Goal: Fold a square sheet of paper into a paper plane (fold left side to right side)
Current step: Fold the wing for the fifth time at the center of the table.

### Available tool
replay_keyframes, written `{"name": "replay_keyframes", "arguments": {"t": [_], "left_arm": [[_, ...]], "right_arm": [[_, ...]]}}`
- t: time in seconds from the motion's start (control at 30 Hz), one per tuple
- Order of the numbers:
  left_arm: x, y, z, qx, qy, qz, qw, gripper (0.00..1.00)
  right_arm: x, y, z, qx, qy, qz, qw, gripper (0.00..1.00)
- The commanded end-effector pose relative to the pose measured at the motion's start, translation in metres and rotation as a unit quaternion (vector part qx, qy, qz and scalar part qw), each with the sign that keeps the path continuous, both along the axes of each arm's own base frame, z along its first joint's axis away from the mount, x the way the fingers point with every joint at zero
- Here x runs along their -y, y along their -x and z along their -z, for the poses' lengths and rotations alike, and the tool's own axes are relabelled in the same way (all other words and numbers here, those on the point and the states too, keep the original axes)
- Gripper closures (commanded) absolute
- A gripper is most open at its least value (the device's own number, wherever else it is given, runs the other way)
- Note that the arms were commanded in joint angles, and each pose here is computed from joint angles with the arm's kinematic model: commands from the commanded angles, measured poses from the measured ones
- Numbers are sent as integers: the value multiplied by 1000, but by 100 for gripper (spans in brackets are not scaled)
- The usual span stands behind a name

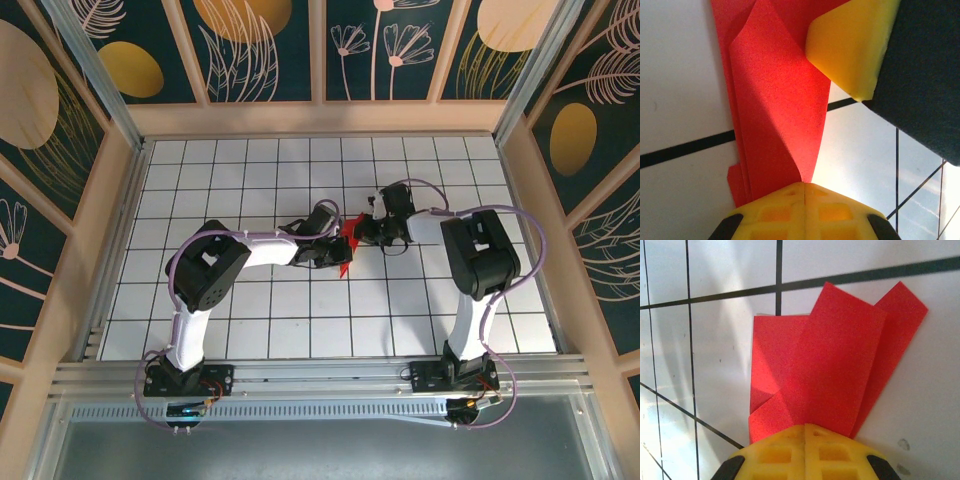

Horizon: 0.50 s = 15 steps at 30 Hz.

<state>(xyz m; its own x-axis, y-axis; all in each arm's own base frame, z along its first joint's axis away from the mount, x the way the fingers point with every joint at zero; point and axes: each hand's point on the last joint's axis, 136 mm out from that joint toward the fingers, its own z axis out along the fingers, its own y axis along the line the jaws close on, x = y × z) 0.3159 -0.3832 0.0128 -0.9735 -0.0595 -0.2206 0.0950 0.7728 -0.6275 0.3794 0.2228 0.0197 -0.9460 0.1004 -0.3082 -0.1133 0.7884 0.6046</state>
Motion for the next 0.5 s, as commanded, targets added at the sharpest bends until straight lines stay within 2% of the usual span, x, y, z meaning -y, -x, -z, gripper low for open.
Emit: {"name": "replay_keyframes", "arguments": {"t": [0.0, 0.47], "left_arm": [[-44, 33, 64, -72, -108, -4, 992, 100], [-45, 34, 64, -74, -109, -6, 991, 100]], "right_arm": [[26, -24, 14, 18, 50, 30, 998, 100], [49, -64, 10, 22, 31, 60, 997, 100]]}}
